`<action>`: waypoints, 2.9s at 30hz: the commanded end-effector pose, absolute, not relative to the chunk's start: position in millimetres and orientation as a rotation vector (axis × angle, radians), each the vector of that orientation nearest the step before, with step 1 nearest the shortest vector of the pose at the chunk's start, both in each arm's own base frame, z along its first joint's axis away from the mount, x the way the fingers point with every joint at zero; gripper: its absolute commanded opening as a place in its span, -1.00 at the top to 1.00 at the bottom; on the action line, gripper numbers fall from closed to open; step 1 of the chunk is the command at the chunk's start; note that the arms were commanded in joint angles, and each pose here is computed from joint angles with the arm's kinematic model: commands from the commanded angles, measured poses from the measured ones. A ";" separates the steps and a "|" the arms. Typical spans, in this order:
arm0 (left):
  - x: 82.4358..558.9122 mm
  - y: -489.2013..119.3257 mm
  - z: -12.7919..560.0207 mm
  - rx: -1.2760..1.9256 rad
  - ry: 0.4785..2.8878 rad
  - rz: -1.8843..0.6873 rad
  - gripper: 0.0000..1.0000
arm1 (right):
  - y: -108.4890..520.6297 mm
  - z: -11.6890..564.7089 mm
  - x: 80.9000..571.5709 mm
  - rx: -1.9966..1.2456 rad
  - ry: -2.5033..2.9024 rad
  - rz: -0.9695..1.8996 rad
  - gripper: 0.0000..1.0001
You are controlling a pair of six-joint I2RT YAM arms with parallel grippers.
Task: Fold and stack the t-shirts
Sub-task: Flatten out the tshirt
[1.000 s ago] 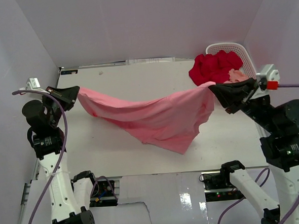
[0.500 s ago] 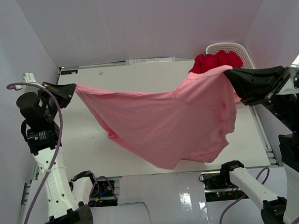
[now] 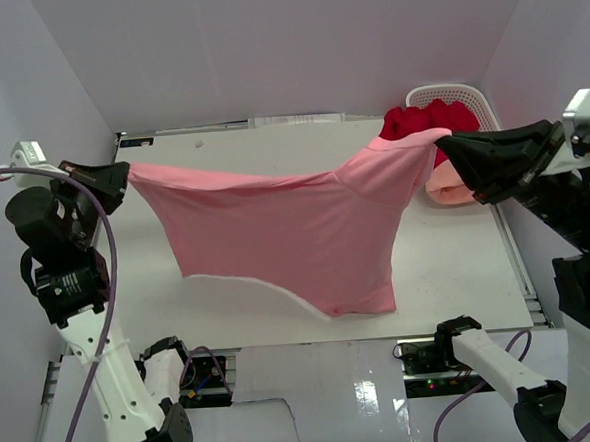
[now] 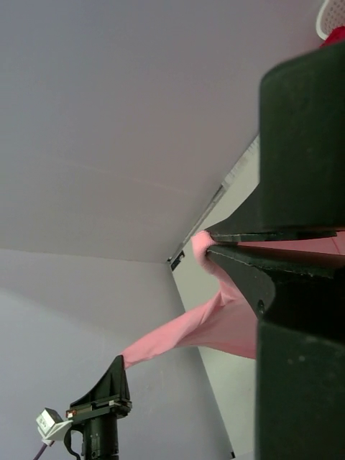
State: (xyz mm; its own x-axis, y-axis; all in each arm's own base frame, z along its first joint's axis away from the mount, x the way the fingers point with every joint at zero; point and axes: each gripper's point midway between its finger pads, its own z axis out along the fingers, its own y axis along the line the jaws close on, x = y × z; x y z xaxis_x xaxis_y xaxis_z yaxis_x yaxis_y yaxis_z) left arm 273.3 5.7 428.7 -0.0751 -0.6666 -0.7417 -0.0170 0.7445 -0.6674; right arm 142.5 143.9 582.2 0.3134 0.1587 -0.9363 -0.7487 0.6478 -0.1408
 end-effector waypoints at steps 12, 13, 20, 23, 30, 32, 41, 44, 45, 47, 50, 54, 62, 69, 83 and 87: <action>187.4 -3.2 567.4 -0.431 1.239 -0.412 1.00 | 120.8 666.5 10.0 -0.693 0.676 0.596 0.85; 185.6 -1.9 562.6 -0.441 1.240 -0.403 1.00 | 121.2 666.8 7.9 -0.696 0.670 0.598 0.84; 180.4 10.9 511.8 -0.527 1.279 -0.337 1.00 | 118.4 678.0 -11.0 -0.705 0.615 0.577 0.84; 166.2 16.1 519.7 -0.543 1.233 -0.305 1.00 | 118.6 679.5 -15.1 -0.709 0.606 0.576 0.85; 150.0 21.2 535.8 -0.531 1.171 -0.260 1.00 | 122.4 673.7 -19.9 -0.713 0.602 0.579 0.85; 146.7 21.7 538.2 -0.528 1.160 -0.257 1.00 | 123.2 675.2 -21.6 -0.718 0.595 0.572 0.85; 129.2 24.4 546.7 -0.521 1.114 -0.235 1.00 | 123.6 675.7 -34.1 -0.708 0.560 0.556 0.85; 125.2 23.1 548.3 -0.516 1.108 -0.243 1.00 | 125.0 673.0 -34.3 -0.704 0.569 0.562 0.84; 125.9 22.5 547.1 -0.516 1.113 -0.248 1.00 | 126.3 672.0 -33.7 -0.708 0.573 0.561 0.85; 125.6 21.8 544.1 -0.518 1.115 -0.255 1.00 | 127.5 671.0 -27.9 -0.704 0.585 0.565 0.85; 135.2 23.3 531.0 -0.538 1.147 -0.257 1.00 | 132.3 667.3 -6.7 -0.702 0.635 0.602 0.84; 152.8 27.8 506.2 -0.580 1.200 -0.250 1.00 | 141.9 647.3 47.5 -0.691 0.768 0.689 0.85; 205.0 32.9 459.0 -0.641 1.302 -0.259 1.00 | 151.9 590.6 150.4 -0.626 1.015 0.803 0.84; 250.1 37.0 397.9 -0.725 1.445 -0.259 1.00 | 163.0 538.2 233.6 -0.578 1.207 0.915 0.85; 318.9 31.3 198.4 -0.994 1.742 -0.328 1.00 | 184.4 358.1 355.2 -0.421 1.612 1.193 0.84; 340.4 26.2 174.7 -1.023 1.753 -0.387 1.00 | 187.8 331.8 383.8 -0.395 1.655 1.232 0.85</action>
State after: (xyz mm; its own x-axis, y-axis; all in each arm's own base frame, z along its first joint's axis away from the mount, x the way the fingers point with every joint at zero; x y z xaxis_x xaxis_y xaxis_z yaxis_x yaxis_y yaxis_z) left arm 316.0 31.1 156.8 -0.1897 -0.7520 -0.6313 -0.5332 0.6188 -0.5769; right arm 372.9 184.4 314.1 -0.5258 0.2704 -0.8065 -0.6588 0.4702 0.5872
